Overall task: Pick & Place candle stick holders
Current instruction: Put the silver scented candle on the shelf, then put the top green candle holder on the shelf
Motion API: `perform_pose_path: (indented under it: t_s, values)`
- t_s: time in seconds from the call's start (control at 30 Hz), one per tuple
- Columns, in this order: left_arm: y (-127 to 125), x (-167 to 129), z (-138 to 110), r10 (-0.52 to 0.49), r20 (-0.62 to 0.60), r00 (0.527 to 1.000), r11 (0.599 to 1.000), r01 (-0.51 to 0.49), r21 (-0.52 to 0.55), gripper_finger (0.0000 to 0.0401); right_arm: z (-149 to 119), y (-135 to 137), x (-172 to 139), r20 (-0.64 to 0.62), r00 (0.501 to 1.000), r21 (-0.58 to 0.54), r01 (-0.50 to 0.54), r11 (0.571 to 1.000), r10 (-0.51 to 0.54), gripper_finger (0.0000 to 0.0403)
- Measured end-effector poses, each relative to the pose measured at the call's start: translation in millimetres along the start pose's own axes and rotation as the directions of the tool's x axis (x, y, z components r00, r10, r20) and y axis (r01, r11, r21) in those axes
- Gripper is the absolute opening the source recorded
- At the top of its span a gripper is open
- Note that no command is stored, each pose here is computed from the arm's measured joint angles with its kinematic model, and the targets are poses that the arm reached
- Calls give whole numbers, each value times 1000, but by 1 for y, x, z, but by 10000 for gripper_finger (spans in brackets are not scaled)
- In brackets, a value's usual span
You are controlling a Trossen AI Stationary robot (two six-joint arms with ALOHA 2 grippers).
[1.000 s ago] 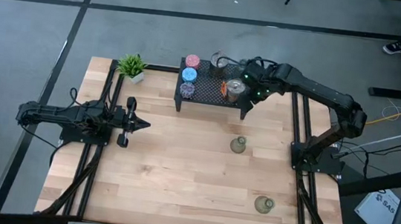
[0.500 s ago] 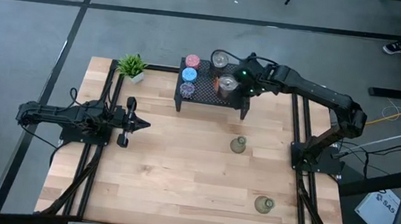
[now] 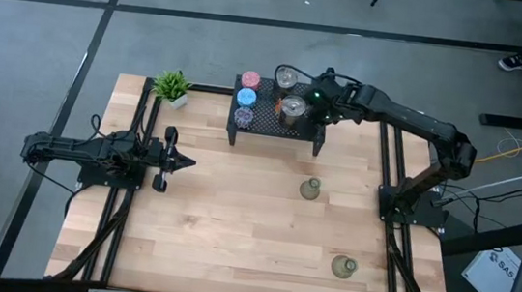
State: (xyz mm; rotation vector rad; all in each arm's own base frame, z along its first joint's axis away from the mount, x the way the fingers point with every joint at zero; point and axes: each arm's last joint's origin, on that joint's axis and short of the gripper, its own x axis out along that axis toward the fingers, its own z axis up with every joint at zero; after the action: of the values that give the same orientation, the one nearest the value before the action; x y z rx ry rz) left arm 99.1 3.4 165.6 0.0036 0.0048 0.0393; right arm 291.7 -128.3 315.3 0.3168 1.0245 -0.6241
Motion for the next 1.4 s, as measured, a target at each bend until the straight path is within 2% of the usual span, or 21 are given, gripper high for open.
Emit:
perform_pose_path:
  t_s: [0.13,0.3,0.57,0.8,1.17,1.4]
  values:
    - [0,0,0,0,0,1000,1000,0,0,8,3,1,8,8,999,-47,40,998,-40,1]
    - [0,0,0,0,0,1000,1000,0,0,6,9,3,17,43,999,-60,36,998,-33,1]
    - [0,0,0,0,0,1000,1000,0,0,7,20,8,16,143,989,-48,-40,998,47,0]
    - [0,0,0,0,0,1000,1000,0,0,8,16,8,16,108,993,-54,-35,998,41,0]
    - [0,0,0,0,0,1000,1000,0,0,8,1,22,-27,154,984,-114,-76,991,94,1]
    - [0,0,0,0,0,1000,1000,0,1,6,-20,30,-45,177,975,-160,-109,981,137,3]
